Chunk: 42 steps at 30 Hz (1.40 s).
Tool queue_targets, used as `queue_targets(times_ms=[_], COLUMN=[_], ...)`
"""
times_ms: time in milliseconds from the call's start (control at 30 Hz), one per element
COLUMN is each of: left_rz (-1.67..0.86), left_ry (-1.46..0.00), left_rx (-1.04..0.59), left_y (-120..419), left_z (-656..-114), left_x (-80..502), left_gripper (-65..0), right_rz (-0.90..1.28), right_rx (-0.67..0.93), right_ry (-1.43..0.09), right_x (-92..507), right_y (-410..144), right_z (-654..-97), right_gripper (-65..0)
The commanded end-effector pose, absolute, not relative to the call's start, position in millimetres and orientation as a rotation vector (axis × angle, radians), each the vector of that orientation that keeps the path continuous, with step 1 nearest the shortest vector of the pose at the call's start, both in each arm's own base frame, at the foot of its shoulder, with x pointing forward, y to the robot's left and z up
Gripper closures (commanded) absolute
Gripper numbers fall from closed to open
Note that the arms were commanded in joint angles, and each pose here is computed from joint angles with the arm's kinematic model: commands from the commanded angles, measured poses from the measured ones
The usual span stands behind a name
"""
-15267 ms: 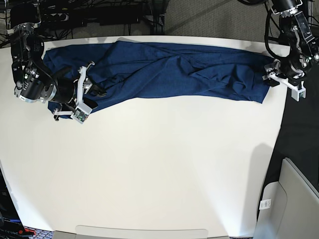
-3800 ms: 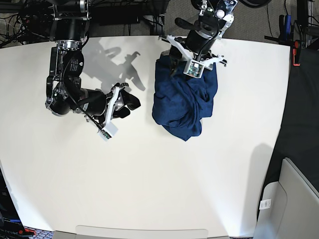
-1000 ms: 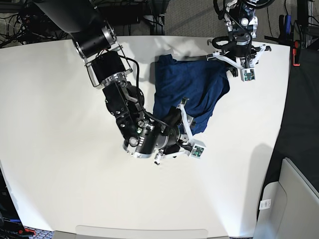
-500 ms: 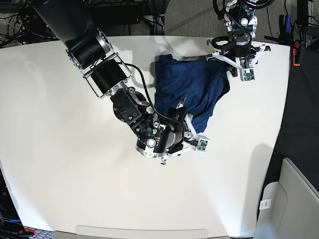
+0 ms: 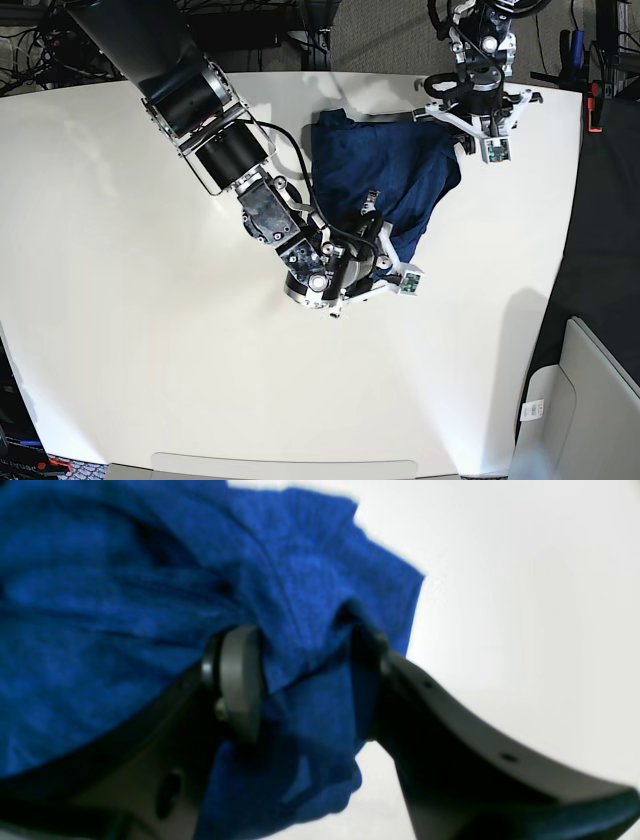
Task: Fold the T-shirt properly
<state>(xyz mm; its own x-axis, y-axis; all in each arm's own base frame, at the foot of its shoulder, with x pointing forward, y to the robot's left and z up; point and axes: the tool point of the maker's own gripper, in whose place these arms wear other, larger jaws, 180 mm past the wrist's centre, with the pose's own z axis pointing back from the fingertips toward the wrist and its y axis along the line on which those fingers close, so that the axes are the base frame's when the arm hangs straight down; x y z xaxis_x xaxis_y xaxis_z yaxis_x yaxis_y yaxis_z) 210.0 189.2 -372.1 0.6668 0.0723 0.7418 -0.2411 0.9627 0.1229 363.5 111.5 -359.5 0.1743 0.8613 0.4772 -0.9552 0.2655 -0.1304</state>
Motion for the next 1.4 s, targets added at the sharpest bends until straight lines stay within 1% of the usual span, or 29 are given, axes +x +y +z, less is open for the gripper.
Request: queue_targets(times_ms=[0, 33, 133, 167, 467, 633, 767, 933, 1067, 1200, 1367], left_rz=[0.174, 0.174, 0.176, 0.176, 0.169, 0.137, 0.124, 0.117, 0.119, 0.118, 0.121], left_ry=[-0.868, -0.868, -0.868, -0.868, -0.866, -0.853, -0.848, -0.846, -0.849, -0.848, -0.849], left_rx=[0.228, 0.228, 0.226, 0.226, 0.217, 0.174, 0.156, 0.146, 0.151, 0.15, 0.153], left_y=[191, 191, 190, 190, 186, 167, 159, 154, 156, 155, 157], left_z=[-362, -362, -362, -362, -363, -367, -369, -370, -369, -369, -369], left_x=[215, 215, 215, 215, 215, 212, 211, 210, 211, 211, 211], left_gripper=[-14.6, -14.6, -14.6, -14.6, -14.6, -14.6, -14.6, -14.6, -14.6, -14.6, -14.6], right_rz=[1.316, 1.317, 1.315, 1.312, 1.278, 1.216, 1.147, 1.084, 1.131, 1.22, 1.265], right_rx=[0.233, 0.239, 0.288, 0.303, 0.443, 0.628, 0.76, 0.856, 0.846, 0.762, 0.63], right_ry=[-0.585, -0.592, -0.646, -0.658, -0.791, -0.927, -0.993, -1.058, -1.133, -1.182, -1.11], right_x=[373, 373, 372, 372, 371, 355, 339, 335, 332, 327, 339], right_y=[127, 130, 143, 145, 168, 192, 203, 209, 214, 212, 191], right_z=[-336, -334, -327, -326, -312, -303, -303, -298, -266, -233, -248], right_gripper=[-22.8, -19.5, -5.7, -3.4, -3.9, -4.1, -4.1, -4.2, -4.3, -4.3, -4.3])
